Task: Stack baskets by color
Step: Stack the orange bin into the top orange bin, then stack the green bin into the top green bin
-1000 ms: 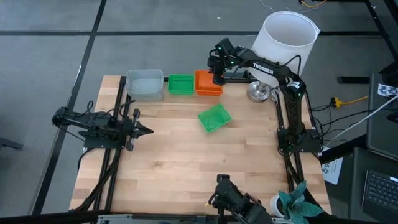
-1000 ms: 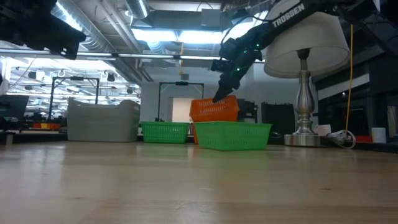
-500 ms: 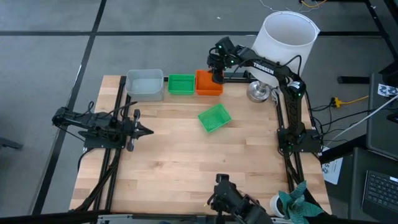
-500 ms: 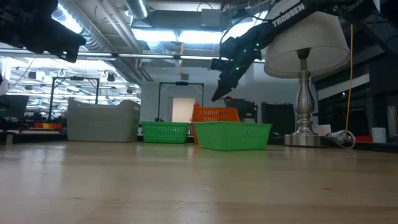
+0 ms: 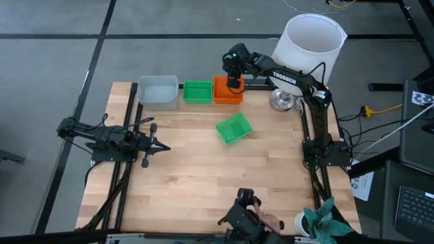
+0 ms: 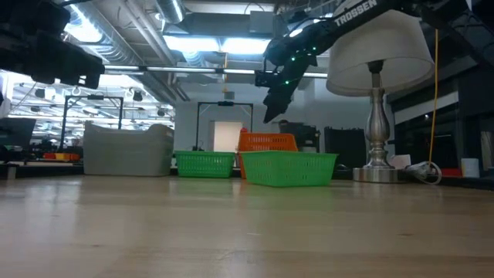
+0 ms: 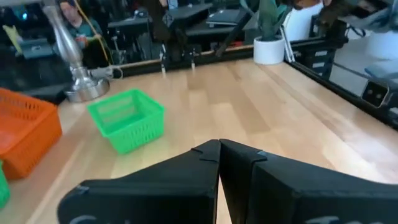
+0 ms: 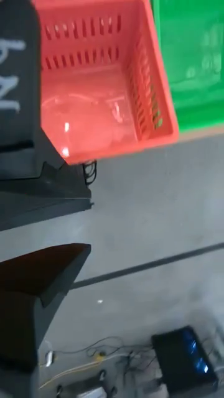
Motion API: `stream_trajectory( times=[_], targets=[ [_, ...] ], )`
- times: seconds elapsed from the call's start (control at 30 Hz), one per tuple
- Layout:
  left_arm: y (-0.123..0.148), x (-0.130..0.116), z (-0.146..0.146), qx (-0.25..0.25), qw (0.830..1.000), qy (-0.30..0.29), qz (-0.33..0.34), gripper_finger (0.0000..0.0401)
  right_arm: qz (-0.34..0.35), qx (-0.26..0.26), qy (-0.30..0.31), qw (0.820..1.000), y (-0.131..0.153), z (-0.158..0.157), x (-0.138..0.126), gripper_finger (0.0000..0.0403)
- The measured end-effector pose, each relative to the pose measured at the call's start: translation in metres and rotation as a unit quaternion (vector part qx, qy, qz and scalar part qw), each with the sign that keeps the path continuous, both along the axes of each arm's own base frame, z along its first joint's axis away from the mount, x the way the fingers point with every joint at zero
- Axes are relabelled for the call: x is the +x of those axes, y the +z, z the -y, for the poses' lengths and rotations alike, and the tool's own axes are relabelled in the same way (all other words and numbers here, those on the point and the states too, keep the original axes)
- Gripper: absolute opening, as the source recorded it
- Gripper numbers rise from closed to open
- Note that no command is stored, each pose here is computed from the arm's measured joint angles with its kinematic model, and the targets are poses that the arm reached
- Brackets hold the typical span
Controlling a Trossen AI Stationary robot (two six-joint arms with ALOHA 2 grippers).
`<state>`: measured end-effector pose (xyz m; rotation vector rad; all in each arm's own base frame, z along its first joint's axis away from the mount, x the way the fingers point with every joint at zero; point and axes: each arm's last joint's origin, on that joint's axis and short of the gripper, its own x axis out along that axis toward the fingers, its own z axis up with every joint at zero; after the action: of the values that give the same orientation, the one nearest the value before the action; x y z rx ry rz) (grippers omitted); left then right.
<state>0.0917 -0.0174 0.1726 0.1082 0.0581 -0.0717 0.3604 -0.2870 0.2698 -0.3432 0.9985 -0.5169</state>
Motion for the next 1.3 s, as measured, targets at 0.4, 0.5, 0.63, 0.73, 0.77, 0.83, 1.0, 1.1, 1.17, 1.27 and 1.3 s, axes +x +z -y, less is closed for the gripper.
stream_trajectory(
  times=[0.4, 0.5, 0.63, 0.73, 0.77, 0.83, 1.0, 1.1, 1.17, 1.27, 1.3],
  targets=[
    [-0.006, 0.007, -0.009, -0.011, 0.998, 0.042, 0.036, 0.0, 0.017, -0.037, -0.063, 0.997, -0.026, 0.026, 0.007, 0.0127],
    [-0.007, 0.008, -0.011, -0.026, 0.998, 0.05, 0.028, 0.0, 0.026, -0.058, -0.075, 0.995, -0.038, 0.032, 0.014, 0.0127],
    [-0.008, 0.009, -0.01, -0.035, 0.998, 0.044, 0.017, 0.0, 0.029, -0.071, -0.08, 0.994, -0.052, 0.038, 0.02, 0.0127],
    [-0.01, 0.01, -0.01, -0.036, 0.998, 0.041, 0.01, 0.0, 0.021, -0.072, -0.079, 0.994, -0.062, 0.04, 0.023, 0.0127],
    [-0.01, 0.01, -0.01, -0.037, 0.998, 0.041, 0.008, 0.0, 0.022, -0.073, -0.079, 0.994, -0.064, 0.041, 0.023, 0.0127],
    [-0.01, 0.011, -0.01, -0.036, 0.998, 0.041, 0.005, 0.0, 0.02, -0.071, -0.079, 0.994, -0.067, 0.041, 0.024, 0.0127],
    [-0.011, 0.011, -0.01, -0.036, 0.998, 0.042, 0.003, 0.0, 0.018, -0.069, -0.075, 0.995, -0.068, 0.04, 0.025, 0.0127],
    [-0.011, 0.011, -0.01, -0.036, 0.998, 0.042, 0.003, 0.0, 0.01, -0.061, -0.07, 0.996, -0.07, 0.037, 0.026, 0.0127],
    [-0.011, 0.011, -0.01, -0.036, 0.998, 0.042, 0.003, 0.0, -0.004, -0.049, -0.065, 0.997, -0.072, 0.033, 0.026, 0.0127],
    [-0.011, 0.011, -0.01, -0.036, 0.998, 0.042, 0.003, 0.0, -0.024, -0.035, -0.061, 0.997, -0.077, 0.027, 0.027, 0.0127],
    [-0.011, 0.011, -0.01, -0.036, 0.998, 0.042, 0.003, 0.0, -0.022, -0.037, -0.063, 0.997, -0.076, 0.027, 0.028, 0.0127]
  ],
)
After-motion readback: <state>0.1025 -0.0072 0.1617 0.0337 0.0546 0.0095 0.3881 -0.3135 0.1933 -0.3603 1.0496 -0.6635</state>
